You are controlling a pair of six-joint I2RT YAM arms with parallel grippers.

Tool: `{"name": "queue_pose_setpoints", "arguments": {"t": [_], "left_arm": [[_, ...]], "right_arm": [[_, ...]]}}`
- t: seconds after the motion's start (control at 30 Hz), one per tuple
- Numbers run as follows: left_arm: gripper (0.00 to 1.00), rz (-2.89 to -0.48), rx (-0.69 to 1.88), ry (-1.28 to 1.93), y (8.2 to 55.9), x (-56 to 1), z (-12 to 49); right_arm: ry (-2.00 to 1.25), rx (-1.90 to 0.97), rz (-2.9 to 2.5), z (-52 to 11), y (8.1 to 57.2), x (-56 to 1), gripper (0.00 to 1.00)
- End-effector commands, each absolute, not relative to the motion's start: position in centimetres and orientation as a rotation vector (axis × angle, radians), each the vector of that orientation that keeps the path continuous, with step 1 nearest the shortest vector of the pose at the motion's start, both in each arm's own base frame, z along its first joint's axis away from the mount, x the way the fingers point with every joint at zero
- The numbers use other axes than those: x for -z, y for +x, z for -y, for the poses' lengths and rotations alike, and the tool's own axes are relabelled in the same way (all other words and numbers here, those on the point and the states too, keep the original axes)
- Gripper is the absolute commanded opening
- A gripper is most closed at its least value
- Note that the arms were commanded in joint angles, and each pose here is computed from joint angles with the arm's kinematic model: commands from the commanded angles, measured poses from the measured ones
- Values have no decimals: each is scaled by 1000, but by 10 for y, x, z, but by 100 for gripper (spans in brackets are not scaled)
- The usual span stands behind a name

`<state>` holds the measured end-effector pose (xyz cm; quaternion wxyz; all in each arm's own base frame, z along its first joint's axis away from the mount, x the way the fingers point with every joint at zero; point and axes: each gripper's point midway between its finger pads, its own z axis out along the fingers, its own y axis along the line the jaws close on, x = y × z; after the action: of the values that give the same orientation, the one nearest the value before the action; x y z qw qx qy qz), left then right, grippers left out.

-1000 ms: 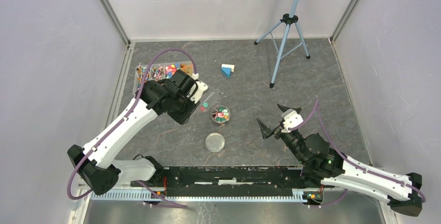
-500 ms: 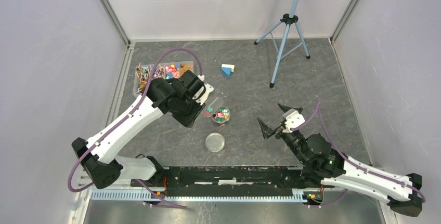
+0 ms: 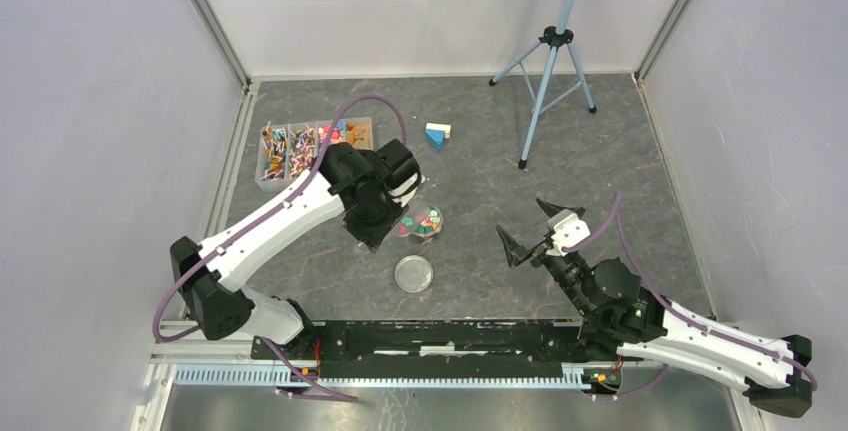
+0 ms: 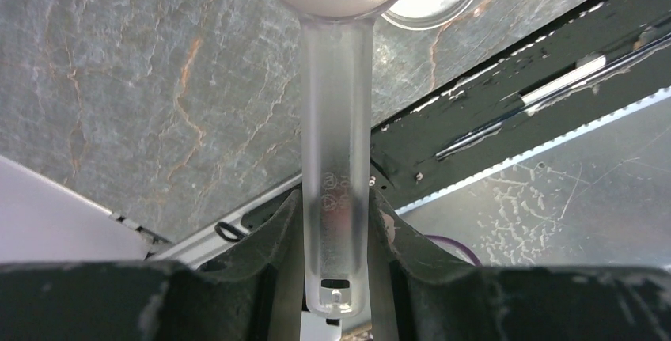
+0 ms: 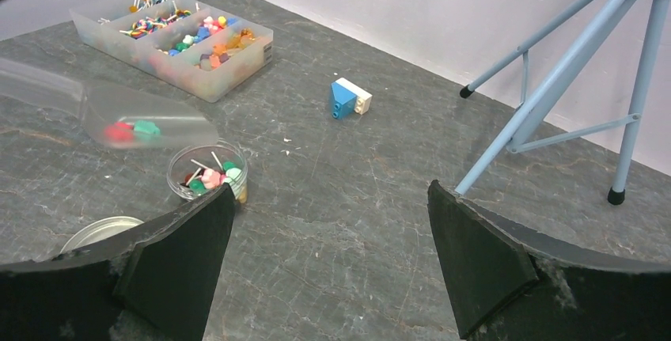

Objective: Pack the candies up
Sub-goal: Place the fake candies in the packing bottle.

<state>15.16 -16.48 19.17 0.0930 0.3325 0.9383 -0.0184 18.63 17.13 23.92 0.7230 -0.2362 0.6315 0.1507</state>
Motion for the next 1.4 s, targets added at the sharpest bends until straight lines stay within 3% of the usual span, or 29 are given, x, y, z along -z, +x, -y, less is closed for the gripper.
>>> {"name": "queue_pose_setpoints", "arguments": {"t": [0.0, 1.37], "left_arm": [[2, -2840, -40, 876, 151, -198, 163], [2, -2979, -295, 979, 144, -184, 165]], "right_arm": [[-465, -369, -1346, -165, 184, -268, 98], [-455, -368, -1336, -162, 184, -263, 98]]}}
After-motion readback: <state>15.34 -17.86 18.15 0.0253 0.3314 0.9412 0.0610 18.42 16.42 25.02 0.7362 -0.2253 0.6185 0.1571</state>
